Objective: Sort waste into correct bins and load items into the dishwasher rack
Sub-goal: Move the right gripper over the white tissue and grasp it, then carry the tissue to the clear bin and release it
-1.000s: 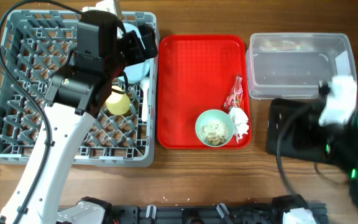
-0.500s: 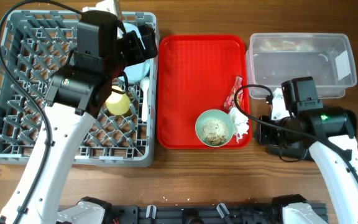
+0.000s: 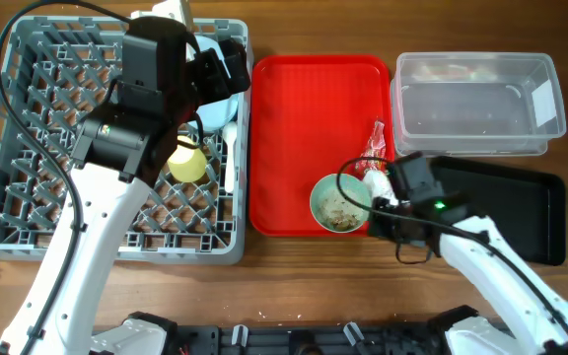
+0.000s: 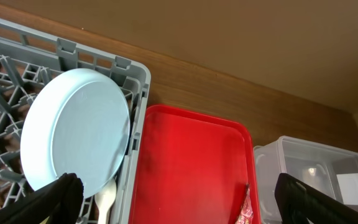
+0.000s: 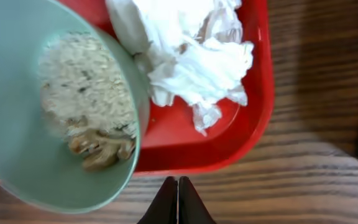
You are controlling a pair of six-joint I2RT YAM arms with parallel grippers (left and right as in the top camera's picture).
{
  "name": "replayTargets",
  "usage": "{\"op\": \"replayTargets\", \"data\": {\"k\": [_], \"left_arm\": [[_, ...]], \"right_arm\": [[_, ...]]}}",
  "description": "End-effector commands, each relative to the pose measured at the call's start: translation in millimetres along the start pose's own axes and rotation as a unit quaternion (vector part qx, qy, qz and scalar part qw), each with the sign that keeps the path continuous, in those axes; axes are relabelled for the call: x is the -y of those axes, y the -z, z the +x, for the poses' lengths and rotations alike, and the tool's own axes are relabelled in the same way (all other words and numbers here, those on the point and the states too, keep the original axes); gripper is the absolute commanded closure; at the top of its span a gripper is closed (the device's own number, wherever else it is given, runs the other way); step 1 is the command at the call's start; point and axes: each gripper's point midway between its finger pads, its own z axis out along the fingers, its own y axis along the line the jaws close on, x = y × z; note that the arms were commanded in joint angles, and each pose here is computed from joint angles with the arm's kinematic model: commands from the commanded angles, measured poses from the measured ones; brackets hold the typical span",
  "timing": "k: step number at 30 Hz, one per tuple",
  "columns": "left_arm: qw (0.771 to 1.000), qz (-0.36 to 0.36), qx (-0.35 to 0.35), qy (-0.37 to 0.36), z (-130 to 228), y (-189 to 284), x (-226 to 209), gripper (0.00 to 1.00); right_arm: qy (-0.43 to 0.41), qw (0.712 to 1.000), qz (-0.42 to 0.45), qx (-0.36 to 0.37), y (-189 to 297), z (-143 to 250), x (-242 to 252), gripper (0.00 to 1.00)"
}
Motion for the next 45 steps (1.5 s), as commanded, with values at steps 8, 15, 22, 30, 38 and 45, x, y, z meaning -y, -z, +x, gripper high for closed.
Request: {"op": "replayTargets", "data": {"k": [8, 15, 22, 30, 38, 45], "left_arm": [[1.000, 0.002, 0.002, -0.001, -0.8, 0.7, 1.3, 0.00], [1.000, 0.002, 0.002, -0.001, -0.8, 0.7, 1.3, 0.00], [1.000, 0.002, 0.002, -0.001, -0.8, 0.7, 1.3, 0.00], [1.000, 0.002, 0.002, -0.001, -0.8, 0.7, 1.3, 0.00], [1.000, 0.002, 0.002, -0.001, -0.8, 0.7, 1.3, 0.00], [1.000, 0.002, 0.002, -0.001, -0.8, 0.7, 1.3, 0.00]], "right_arm": [[0.116, 0.990, -0.071, 0.029, -32.6, -8.9, -65.8, 0.96], [0.197, 0.976, -0.054, 0.070, -2.5, -35.1, -79.2, 0.79], [0.161, 0.979, 0.068, 0.109, 30.1, -65.4, -51.3, 0.56], [0.126, 0.976, 0.177, 0.026, -49.1, -53.9, -14.6, 0.60], [0.083, 0.978, 0.080, 0.176, 84.1, -146.6, -49.7, 0.96], [-0.067, 0.954, 0.109, 0.271, 98.8, -243.0, 57.3, 0.96]]}}
